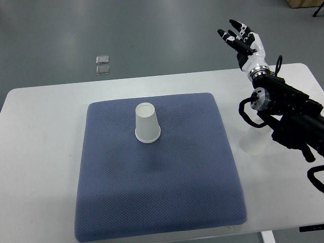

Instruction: Stack paper cups

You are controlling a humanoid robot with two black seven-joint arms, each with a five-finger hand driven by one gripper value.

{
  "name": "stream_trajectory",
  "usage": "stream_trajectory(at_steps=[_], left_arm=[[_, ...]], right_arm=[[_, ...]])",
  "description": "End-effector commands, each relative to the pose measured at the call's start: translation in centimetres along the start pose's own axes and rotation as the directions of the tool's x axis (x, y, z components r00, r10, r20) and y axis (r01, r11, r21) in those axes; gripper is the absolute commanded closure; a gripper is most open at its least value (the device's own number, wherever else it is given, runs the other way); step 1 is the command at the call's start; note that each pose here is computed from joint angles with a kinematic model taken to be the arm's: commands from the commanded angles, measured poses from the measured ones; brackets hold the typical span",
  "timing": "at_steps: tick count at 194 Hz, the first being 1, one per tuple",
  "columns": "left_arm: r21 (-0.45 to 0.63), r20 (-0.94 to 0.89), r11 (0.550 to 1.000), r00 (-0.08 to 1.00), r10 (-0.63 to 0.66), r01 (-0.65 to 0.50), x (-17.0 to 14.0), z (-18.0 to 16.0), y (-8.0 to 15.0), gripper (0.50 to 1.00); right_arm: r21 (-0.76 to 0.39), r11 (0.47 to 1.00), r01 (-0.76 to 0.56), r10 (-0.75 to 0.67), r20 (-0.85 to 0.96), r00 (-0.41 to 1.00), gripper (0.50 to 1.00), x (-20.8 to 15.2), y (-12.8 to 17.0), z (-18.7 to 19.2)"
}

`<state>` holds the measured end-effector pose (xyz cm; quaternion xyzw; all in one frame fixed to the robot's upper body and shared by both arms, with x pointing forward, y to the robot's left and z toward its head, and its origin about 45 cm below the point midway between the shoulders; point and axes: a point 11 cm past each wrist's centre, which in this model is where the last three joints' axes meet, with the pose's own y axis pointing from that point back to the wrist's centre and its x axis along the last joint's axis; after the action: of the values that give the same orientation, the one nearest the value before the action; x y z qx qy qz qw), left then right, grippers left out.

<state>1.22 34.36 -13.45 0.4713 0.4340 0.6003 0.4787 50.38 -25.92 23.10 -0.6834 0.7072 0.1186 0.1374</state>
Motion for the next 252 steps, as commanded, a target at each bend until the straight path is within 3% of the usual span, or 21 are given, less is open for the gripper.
stream_trajectory(at_steps=[1,96,136,168,213,238,239,252], left_arm=[[0.005,0.002,1.000,1.000,0.000,0.000,0.0,-0.2,0.0,0.500],[0.036,-0.003,0.999,1.000,0.004,-0.004,0.2,-2.2,0.3,0.500],[0.035,-0.003,0.999,1.000,0.004,-0.004,0.2,-2.1,0.3,0.500],[0.035,-0.003,0.999,1.000,0.004,-0.004,0.2,-2.1,0.3,0.500],[0.035,-0.003,0.999,1.000,0.004,-0.004,0.2,-2.1,0.3,0.500],[0.035,-0.003,0.999,1.000,0.004,-0.004,0.2,-2.1,0.3,0.500],[0.035,-0.003,0.999,1.000,0.004,-0.004,0.2,-2.1,0.3,0.500],[0.035,-0.003,0.999,1.000,0.004,-0.004,0.2,-2.1,0.3,0.500]], right_arm=[[0.000,1.000,-0.002,0.002,0.004,1.000,0.603,0.0,0.0,0.0],[0.003,1.000,0.009,-0.009,0.002,1.000,0.603,-0.4,-0.2,-0.4],[0.049,0.996,0.069,-0.068,-0.031,0.997,0.605,-2.6,-2.2,-4.9],[0.047,0.994,0.095,-0.087,-0.163,0.983,0.605,-1.0,-2.9,-8.2],[-0.018,0.941,0.337,-0.282,-0.592,0.755,0.605,-2.6,-1.7,-11.2],[-0.083,0.905,0.416,-0.362,-0.664,0.654,0.605,-2.8,-0.8,-12.1],[-0.133,0.875,0.465,-0.421,-0.684,0.596,0.605,-2.8,-0.1,-12.8],[-0.195,0.833,0.517,-0.488,-0.699,0.523,0.605,-2.7,0.9,-13.7]])
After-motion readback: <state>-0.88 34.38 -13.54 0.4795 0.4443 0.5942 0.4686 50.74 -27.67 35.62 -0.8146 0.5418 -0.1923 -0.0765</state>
